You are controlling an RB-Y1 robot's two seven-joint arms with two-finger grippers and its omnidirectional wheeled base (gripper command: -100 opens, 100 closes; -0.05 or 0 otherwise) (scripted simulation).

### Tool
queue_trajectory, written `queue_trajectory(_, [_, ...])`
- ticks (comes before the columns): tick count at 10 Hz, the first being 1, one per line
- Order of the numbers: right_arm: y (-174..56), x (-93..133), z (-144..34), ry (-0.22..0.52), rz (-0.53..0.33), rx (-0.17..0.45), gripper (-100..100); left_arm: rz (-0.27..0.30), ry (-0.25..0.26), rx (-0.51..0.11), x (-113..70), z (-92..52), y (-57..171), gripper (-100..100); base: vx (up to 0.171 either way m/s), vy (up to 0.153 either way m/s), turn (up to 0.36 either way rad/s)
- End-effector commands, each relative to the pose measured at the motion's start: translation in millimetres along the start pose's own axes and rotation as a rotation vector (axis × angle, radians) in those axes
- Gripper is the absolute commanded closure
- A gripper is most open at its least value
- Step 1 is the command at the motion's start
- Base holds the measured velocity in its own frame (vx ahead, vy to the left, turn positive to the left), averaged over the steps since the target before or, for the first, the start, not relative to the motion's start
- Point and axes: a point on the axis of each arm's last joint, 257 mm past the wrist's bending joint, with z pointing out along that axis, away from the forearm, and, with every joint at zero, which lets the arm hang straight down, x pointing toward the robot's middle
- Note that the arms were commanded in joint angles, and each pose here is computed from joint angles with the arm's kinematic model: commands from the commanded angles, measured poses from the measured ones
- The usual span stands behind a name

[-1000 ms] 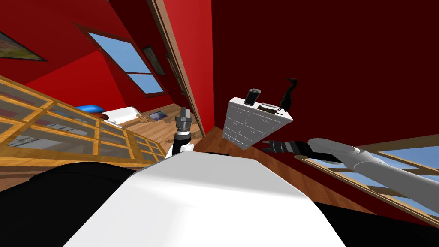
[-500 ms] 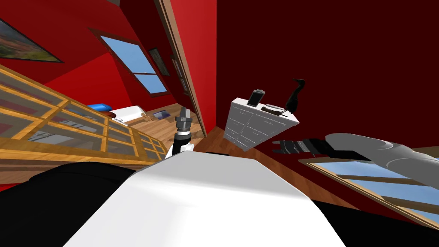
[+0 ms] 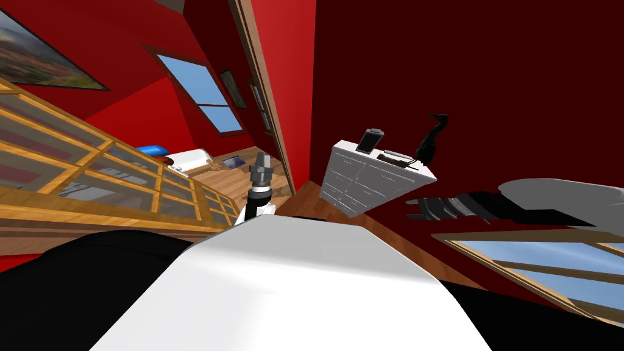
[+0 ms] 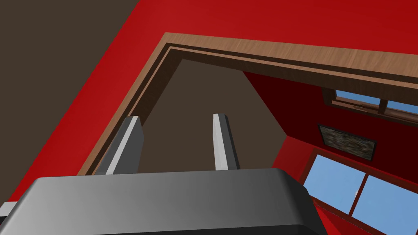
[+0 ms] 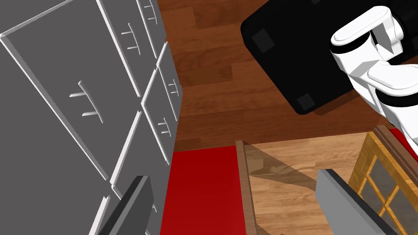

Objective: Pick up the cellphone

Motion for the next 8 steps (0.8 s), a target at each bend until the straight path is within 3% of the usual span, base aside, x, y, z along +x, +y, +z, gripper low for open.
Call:
queue_trajectory(1, [-5, 8, -15.6, 0.047, -0.003, 0.019, -100, 0.000, 0.000, 0.000, 0.0, 0.0, 0, 0, 0.056, 0.018, 0.074])
queue_trajectory(2, [-14, 22, -44.9, 0.114, 0.003, 0.052, -100, 0.000, 0.000, 0.000, 0.0, 0.0, 0, 0, 0.104, 0.030, 0.142])
queue_trajectory(3, [-14, 23, -45.5, 0.116, 0.002, 0.053, -100, 0.000, 0.000, 0.000, 0.0, 0.0, 0, 0, 0.086, 0.019, 0.063])
queue_trajectory(4, [-20, 34, -67.8, 0.165, 0.015, 0.077, -100, 0.000, 0.000, 0.000, 0.0, 0.0, 0, 0, 0.097, 0.004, 0.101])
queue_trajectory(5, [-21, 35, -74.2, 0.176, 0.013, 0.086, -100, 0.000, 0.000, 0.000, 0.0, 0.0, 0, 0, 0.102, 0.004, 0.059])
queue_trajectory(6, [-26, 45, -99.0, 0.222, 0.028, 0.115, -100, 0.000, 0.000, 0.000, 0.0, 0.0, 0, 0, 0.118, 0.011, 0.113])
queue_trajectory(7, [-27, 45, -100.6, 0.225, 0.028, 0.117, -100, 0.000, 0.000, 0.000, 0.0, 0.0, 0, 0, 0.100, 0.027, 0.070])
queue_trajectory(8, [-30, 53, -122.5, 0.262, 0.046, 0.144, -100, 0.000, 0.000, 0.000, 0.0, 0.0, 0, 0, 0.139, 0.031, 0.102])
